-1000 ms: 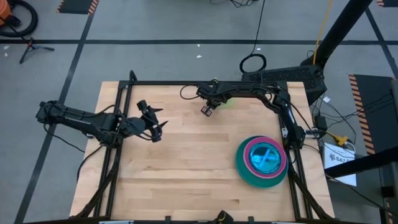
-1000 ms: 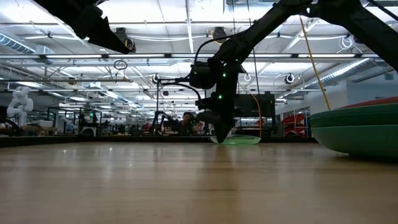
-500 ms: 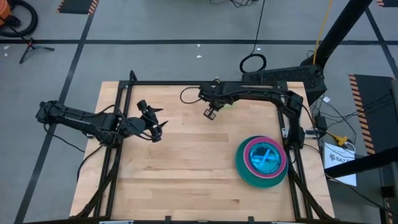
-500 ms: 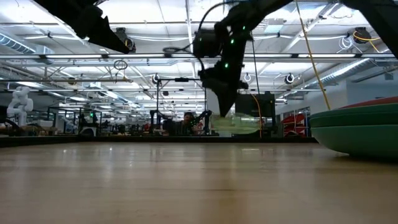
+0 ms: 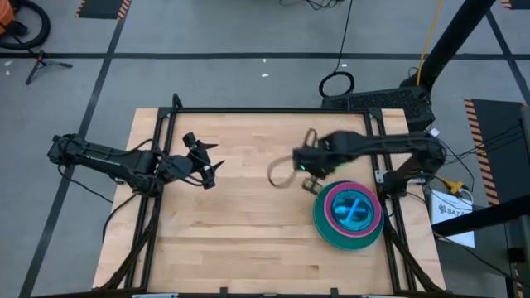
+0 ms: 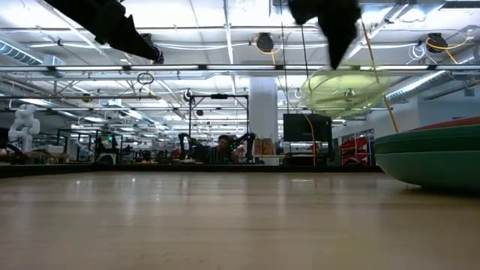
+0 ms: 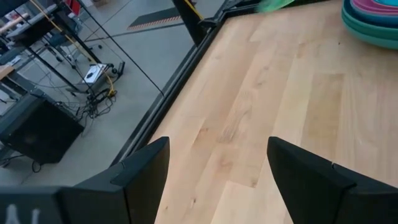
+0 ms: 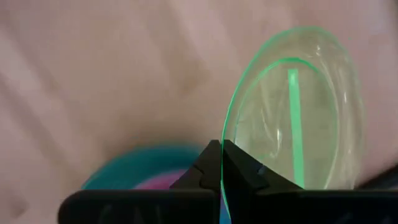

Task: Stack plastic plates
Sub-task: Stack the light green plate on top of the light blue plate

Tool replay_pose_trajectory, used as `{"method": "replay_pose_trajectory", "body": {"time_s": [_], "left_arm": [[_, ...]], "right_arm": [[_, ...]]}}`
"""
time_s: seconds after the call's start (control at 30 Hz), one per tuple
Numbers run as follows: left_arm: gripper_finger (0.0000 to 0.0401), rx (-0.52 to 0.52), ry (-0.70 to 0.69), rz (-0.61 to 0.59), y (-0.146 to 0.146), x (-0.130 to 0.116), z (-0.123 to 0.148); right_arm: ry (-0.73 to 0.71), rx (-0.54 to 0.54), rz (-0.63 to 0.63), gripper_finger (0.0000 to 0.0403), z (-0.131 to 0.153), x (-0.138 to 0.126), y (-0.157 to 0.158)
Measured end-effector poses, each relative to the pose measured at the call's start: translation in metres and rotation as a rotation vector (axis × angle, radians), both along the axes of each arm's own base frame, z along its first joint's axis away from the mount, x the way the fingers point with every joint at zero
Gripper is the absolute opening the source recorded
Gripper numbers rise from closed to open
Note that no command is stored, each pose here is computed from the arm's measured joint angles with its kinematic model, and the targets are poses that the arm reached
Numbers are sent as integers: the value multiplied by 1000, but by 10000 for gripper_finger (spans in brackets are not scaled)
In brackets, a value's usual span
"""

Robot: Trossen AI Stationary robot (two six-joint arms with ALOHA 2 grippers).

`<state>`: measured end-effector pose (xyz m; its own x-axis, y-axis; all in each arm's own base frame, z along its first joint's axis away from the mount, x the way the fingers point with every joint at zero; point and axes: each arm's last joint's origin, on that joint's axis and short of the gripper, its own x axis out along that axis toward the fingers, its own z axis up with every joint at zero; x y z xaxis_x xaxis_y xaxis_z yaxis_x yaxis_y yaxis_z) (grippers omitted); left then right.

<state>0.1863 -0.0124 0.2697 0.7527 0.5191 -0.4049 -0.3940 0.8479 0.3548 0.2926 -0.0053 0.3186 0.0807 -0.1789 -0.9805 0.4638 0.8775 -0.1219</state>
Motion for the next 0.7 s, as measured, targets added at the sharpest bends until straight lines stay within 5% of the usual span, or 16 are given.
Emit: {"method": "replay_pose_trajectory", "body": {"time_s": [0.3,0.7], "left_arm": [[276,-3,-22,-4,0,1,2],[276,-5,-31,-4,0,1,3]], "right_arm": [[41,142,-115,0,19,-42,76],[78,176,-162,14,-6,-63,143]]}}
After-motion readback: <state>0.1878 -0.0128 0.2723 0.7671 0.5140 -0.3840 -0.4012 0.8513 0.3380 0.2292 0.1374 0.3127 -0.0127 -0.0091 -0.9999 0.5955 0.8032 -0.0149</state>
